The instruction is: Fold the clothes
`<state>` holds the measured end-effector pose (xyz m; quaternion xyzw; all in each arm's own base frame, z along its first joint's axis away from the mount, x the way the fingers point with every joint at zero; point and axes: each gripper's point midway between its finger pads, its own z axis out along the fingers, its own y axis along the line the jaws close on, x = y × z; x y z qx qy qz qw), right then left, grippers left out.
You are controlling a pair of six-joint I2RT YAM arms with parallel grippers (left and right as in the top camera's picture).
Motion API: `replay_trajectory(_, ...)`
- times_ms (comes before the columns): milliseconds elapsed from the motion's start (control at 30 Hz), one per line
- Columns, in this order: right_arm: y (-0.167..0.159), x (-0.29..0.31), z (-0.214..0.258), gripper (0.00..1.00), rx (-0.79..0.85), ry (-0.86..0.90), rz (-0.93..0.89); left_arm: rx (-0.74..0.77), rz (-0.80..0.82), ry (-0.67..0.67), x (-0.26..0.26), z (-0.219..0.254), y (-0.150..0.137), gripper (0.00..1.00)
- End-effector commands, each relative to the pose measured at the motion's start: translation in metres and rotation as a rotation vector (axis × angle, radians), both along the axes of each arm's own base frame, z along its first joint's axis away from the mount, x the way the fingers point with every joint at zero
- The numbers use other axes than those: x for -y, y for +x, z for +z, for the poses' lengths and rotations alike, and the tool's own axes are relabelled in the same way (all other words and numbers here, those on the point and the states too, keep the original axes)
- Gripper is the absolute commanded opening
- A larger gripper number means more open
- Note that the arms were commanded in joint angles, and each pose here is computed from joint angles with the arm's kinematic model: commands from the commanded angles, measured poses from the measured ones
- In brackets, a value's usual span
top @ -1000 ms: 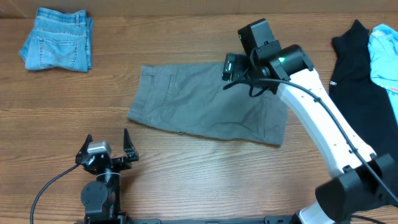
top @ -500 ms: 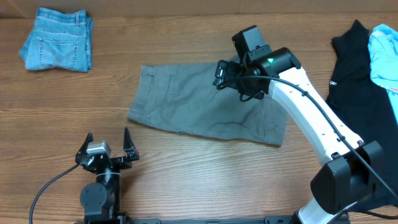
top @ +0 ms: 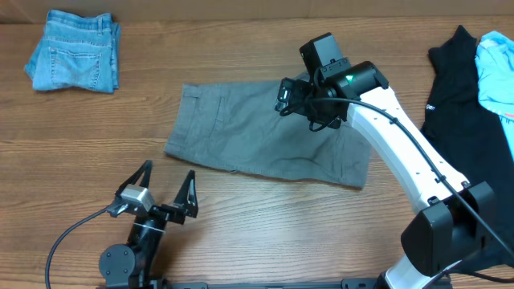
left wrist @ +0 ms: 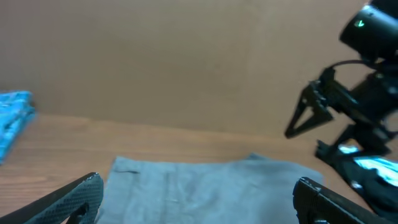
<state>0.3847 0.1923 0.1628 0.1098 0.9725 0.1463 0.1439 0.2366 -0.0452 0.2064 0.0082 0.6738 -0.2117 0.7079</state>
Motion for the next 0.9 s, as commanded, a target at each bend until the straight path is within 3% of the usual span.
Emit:
replay_trajectory(0,0.002,0.003,0.003,1.0,0.022,-0.02,-0.006,0.025,-0.051,0.031,0.009,0.046,-0.008,1.0)
replay_trajectory(133,0.007,0.001,0.005,1.0,0.044,-0.011,-0.007,-0.128,-0.022,0.044,0.003,0.063,0.009,1.0)
replay_trajectory(467,0.014,0.004,0.007,1.0,0.075,-0.028,-0.02,-0.821,-0.07,0.056,-0.001,0.047,0.065,1.0)
replay_trajectory(600,0.013,0.005,0.006,1.0,0.069,-0.036,-0.022,-0.924,-0.107,0.09,0.002,0.031,0.088,1.0)
replay_trajectory(700,0.01,0.008,0.005,1.0,0.057,-0.041,-0.025,-0.996,-0.112,0.017,0.005,0.01,0.104,1.0)
replay_trajectory(800,0.006,0.016,0.002,0.88,0.026,-0.054,-0.04,-1.098,-0.123,-0.069,0.01,-0.014,0.11,1.0)
replay_trajectory(867,0.001,0.027,-0.002,0.86,-0.012,-0.07,-0.064,-1.144,-0.145,-0.11,0.015,-0.028,0.115,1.0)
